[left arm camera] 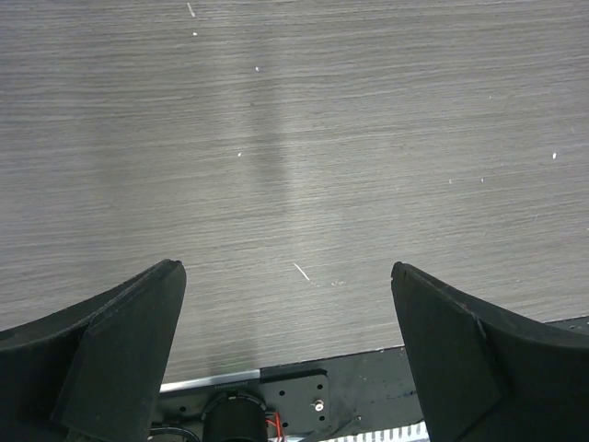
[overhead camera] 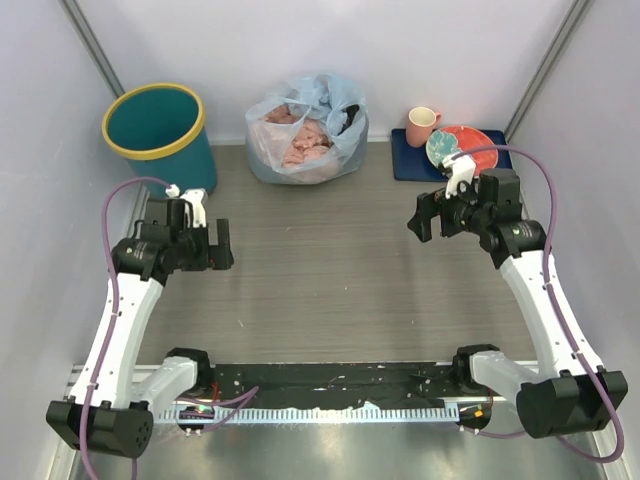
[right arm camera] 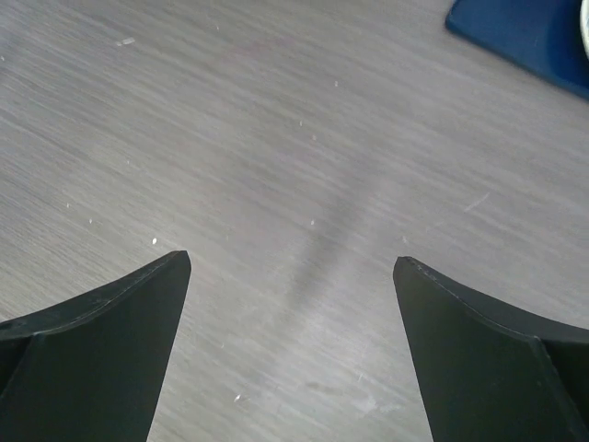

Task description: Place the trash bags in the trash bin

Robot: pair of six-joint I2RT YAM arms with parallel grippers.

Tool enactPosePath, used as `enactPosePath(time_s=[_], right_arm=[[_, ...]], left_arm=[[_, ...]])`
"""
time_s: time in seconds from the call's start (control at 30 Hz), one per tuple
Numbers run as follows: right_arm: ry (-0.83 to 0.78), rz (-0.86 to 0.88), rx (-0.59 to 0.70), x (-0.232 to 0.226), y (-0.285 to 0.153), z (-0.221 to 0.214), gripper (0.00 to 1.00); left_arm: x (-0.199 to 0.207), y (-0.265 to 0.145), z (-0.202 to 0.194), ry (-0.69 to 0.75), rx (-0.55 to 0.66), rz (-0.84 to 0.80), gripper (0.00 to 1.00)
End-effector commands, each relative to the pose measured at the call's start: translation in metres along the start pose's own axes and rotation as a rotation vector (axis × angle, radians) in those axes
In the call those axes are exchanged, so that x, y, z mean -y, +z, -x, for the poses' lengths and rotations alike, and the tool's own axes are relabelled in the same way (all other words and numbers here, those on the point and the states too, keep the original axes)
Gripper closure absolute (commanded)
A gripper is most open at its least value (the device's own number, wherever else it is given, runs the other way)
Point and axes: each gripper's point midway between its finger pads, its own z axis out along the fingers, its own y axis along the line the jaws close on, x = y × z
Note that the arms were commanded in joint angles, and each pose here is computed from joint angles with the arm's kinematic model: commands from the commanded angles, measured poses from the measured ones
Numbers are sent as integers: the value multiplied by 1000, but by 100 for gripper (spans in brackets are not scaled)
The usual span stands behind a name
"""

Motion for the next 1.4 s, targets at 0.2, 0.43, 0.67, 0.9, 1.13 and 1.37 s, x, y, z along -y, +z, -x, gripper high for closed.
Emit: enactPosePath(time_s=[0.2,0.43,0.67,0.9,1.13,1.37], right_arm=[[-362,67,338,-22,22,154,0],[-575,56,483,-61,79,233,1],[-675,26,530,-81,153,253,10],[-700,-48,657,-80,204,280,26],[-709,-6,754,-81,227,287,28],[-747,13,788,-78,250,287,27]], left_arm=[[25,-16,55,27,94,-146,0],[33,-37,93,-157,205,-329,0],[44,-47,96,-185,262,-410,0],[46,-50,101,-208,267,-446,0],[49,-54,104,-192,284,-474,0],[52,-54,105,-180,275,-502,0]])
